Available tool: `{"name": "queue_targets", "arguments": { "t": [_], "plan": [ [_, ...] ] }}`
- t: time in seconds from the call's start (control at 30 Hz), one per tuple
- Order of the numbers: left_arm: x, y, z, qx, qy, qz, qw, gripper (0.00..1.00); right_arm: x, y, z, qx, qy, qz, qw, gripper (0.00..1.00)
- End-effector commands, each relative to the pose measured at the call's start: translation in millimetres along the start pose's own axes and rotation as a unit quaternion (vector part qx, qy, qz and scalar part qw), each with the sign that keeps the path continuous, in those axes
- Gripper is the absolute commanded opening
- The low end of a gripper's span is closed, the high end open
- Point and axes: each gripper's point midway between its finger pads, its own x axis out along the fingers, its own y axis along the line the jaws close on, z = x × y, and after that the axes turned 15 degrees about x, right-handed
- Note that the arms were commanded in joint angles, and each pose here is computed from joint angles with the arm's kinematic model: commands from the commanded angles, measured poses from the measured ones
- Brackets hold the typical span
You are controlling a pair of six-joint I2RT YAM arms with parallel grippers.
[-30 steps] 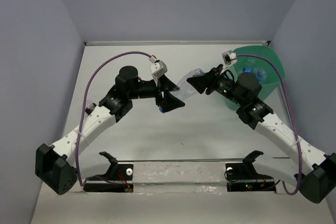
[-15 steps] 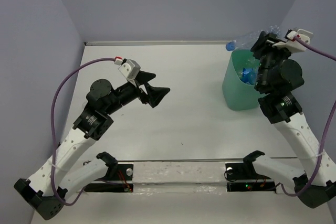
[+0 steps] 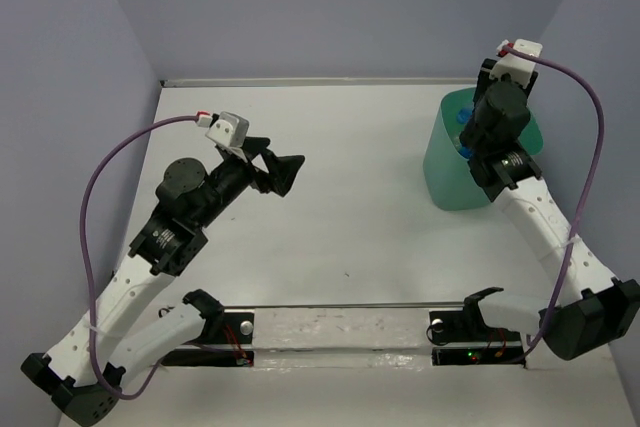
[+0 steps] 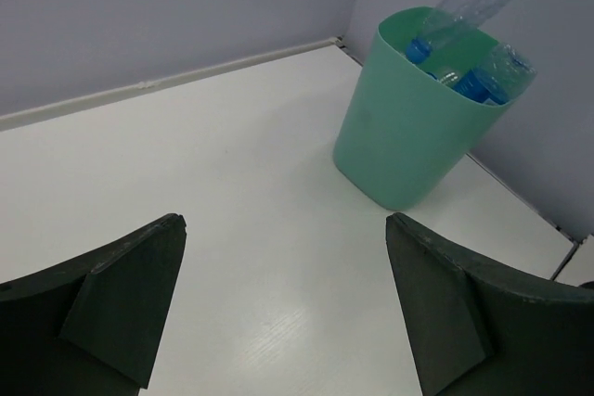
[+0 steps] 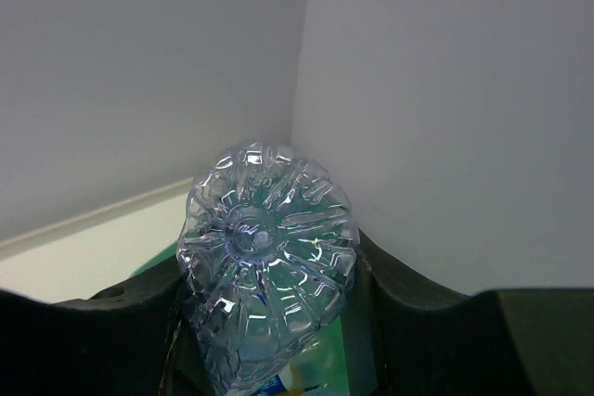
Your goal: Put the plastic bottles in the bin
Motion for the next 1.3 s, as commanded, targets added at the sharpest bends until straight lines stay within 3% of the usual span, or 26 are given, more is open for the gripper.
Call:
{"name": "queue_targets", "arguments": {
  "t": [0.0, 0.1, 0.17, 0.2, 0.23, 0.3, 0.6, 0.77, 0.87, 0.9, 0.93, 0.97, 1.0, 1.03, 1.1, 1.27],
  "plan": [
    [-7.8, 10.6, 19.1, 0.000, -0.032, 0.032, 0.999, 0.99, 7.8, 15.8, -32.4, -0.004, 0.041, 0.021, 0.999, 0.04],
    [-8.5, 18.3, 12.8, -0.002, -0.019, 0.055, 0.998, 0.99, 8.5, 26.8, -54.7, -0.014, 0.081, 0.038, 0.996, 0.14],
    [-7.3, 28.9, 8.5, -0.005, -0.008, 0.085, 0.996, 0.99, 7.6, 30.0, -59.1, -0.015, 0.094, 0.045, 0.994, 0.31],
    [-7.6, 32.4, 7.4, -0.006, -0.004, 0.095, 0.995, 0.99, 7.5, 31.3, -60.5, -0.016, 0.100, 0.047, 0.994, 0.43],
    [-7.8, 39.9, 3.2, -0.008, 0.005, 0.117, 0.993, 0.99, 5.6, 30.0, -66.2, -0.023, 0.115, 0.045, 0.992, 0.67],
    [-7.7, 51.0, -2.8, -0.013, 0.016, 0.150, 0.988, 0.99, 4.0, 28.7, -57.7, -0.025, 0.120, 0.043, 0.991, 0.92],
    [-9.2, 94.3, -38.8, -0.010, 0.069, 0.279, 0.958, 0.99, -33.9, 54.7, 2.5, 0.087, 0.135, 0.170, 0.972, 0.98],
    [-9.1, 118.8, -64.5, -0.021, 0.115, 0.344, 0.932, 0.99, -79.4, 94.5, -10.1, 0.136, 0.192, 0.289, 0.928, 1.00],
    [-17.0, 133.6, -76.2, -0.027, 0.139, 0.379, 0.914, 0.99, -124.5, 123.1, -21.0, 0.173, 0.221, 0.376, 0.883, 1.00],
    [-23.6, 146.2, -86.6, -0.035, 0.155, 0.401, 0.902, 0.99, -138.7, 130.6, -26.3, 0.184, 0.231, 0.401, 0.867, 1.00],
    [-27.7, 151.9, -97.6, -0.040, 0.172, 0.405, 0.897, 0.99, -160.2, 141.1, -12.5, 0.219, 0.228, 0.448, 0.836, 1.00],
    [-33.6, 160.0, -107.6, -0.046, 0.186, 0.413, 0.890, 0.99, -173.8, 146.0, -33.5, 0.220, 0.248, 0.461, 0.823, 1.00],
    [-48.5, 180.5, -121.5, -0.065, 0.204, 0.433, 0.875, 0.99, -200.7, 159.1, -29.3, 0.235, 0.255, 0.507, 0.789, 1.00],
    [-60.4, 190.2, -137.8, -0.076, 0.222, 0.444, 0.865, 0.99, -213.0, 161.7, -31.7, 0.243, 0.263, 0.519, 0.776, 1.00],
    [-94.7, 222.3, -156.5, -0.108, 0.237, 0.482, 0.837, 0.99, -234.9, 167.5, -47.0, 0.238, 0.279, 0.538, 0.759, 1.00],
    [-150.8, 246.6, -208.2, -0.159, 0.274, 0.557, 0.768, 0.99, -247.3, 164.9, -65.6, 0.238, 0.290, 0.545, 0.749, 1.00]
  ]
}}
